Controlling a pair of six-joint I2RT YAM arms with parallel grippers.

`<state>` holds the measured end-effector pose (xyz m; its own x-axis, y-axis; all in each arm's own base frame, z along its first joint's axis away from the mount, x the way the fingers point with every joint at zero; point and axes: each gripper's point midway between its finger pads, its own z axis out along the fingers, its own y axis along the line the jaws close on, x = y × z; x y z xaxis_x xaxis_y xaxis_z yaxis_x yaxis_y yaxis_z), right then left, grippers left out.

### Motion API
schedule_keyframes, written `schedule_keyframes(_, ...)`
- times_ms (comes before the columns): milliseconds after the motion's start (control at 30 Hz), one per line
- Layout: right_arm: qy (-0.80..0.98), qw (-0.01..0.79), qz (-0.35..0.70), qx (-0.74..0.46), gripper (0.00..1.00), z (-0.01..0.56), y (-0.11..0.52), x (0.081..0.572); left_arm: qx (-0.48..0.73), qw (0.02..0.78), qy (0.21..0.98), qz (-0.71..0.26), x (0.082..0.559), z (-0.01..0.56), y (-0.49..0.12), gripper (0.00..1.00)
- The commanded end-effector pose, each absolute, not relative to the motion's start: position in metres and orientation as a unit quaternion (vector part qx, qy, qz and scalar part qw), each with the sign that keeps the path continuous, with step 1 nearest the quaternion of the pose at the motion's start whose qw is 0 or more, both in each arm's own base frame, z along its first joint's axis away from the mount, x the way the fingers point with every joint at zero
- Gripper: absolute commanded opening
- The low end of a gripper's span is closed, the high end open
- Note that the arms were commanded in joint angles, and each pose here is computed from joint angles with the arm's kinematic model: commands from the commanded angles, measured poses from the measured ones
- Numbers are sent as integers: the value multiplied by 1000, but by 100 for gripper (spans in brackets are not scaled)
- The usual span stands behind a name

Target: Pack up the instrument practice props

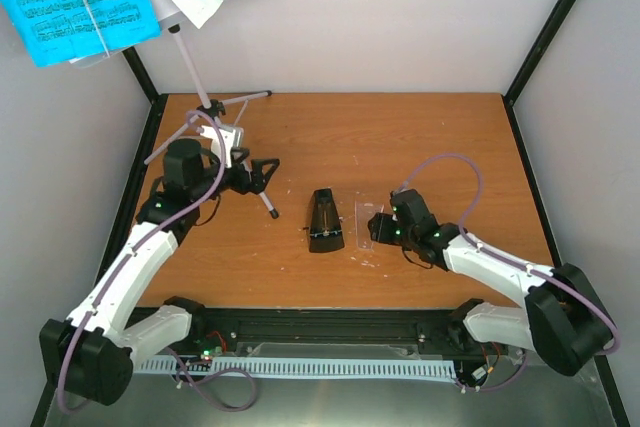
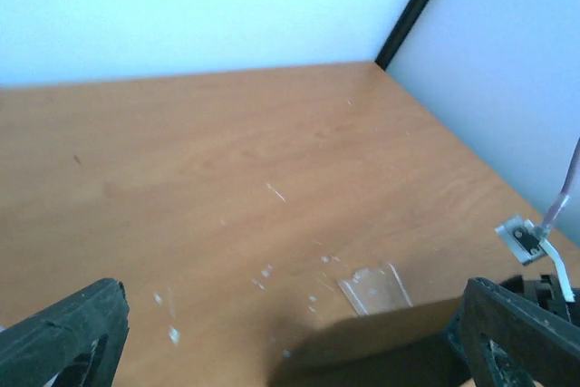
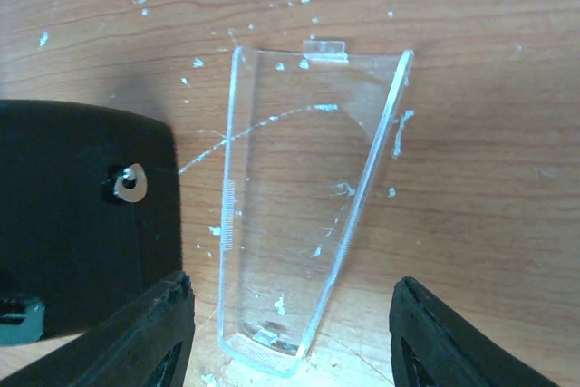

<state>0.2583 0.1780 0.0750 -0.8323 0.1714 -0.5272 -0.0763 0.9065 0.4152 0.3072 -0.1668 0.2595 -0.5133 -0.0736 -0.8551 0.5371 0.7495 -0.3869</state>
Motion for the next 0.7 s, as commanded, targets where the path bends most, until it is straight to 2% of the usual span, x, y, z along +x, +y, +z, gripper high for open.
schedule_keyframes(0,941,261,213,32,54,63,182,256,193,514,811,-205,318,264,-142,99)
schedule_keyframes(100,947,240,211,27,48,53,186,255,161,511,832,-143,331,243,-121,100)
schedule_keyframes(367,958,215,190,6,38,35,191,256,171,529,818,-150,323,244,-122,99)
schedule_keyframes(667,967,210,143,-11,33,22,189,254,166,526,821,-147,324,243,-121,99)
